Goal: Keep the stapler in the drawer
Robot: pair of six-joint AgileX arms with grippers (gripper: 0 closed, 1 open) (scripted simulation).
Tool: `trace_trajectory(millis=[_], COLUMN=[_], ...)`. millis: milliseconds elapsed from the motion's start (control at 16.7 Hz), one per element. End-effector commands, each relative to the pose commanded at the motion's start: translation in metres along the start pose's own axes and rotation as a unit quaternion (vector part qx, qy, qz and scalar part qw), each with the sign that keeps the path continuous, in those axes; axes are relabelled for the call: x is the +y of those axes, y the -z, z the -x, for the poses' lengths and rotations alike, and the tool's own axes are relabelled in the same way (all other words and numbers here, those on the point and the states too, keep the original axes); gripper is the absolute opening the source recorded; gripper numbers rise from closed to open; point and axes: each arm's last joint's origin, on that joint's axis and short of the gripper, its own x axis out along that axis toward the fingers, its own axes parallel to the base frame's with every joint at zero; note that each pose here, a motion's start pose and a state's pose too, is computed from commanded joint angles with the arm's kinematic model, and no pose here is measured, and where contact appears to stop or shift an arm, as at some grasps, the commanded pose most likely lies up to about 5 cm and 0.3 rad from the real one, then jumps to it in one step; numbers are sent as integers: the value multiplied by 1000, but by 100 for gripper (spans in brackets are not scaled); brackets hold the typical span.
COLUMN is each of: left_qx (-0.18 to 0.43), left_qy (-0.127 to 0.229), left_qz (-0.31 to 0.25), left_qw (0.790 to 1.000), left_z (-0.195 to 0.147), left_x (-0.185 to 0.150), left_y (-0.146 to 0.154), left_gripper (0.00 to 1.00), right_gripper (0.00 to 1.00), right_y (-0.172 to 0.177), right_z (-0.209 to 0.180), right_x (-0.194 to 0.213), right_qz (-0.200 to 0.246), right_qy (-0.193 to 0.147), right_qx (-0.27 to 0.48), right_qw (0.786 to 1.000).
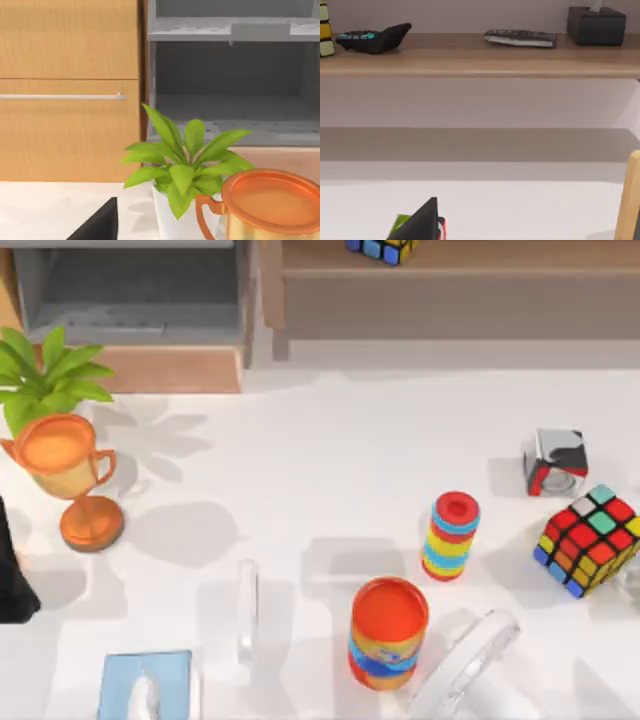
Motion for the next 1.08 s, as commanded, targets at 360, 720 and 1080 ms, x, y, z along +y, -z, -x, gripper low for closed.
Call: trace_trajectory(millis=[360,720,1080], left_qx=[-4,-4,7], left_qy=[-8,-18,-11], left_qz=[-38,-186,-377], left_qw=[999,982,926], left_z=[-4,-40,-133], left_x=[3,17,54], left_y=[-15,-65,-90], left_gripper=[100,100,100], right_gripper=[100,100,100], right_y=[0,0,0], right_z=[0,0,0], right_x=[0,0,0], right_qz=[0,0,0], right_qy=[0,0,0], right_qx=[0,0,0], right_qw=[1000,1000,1000])
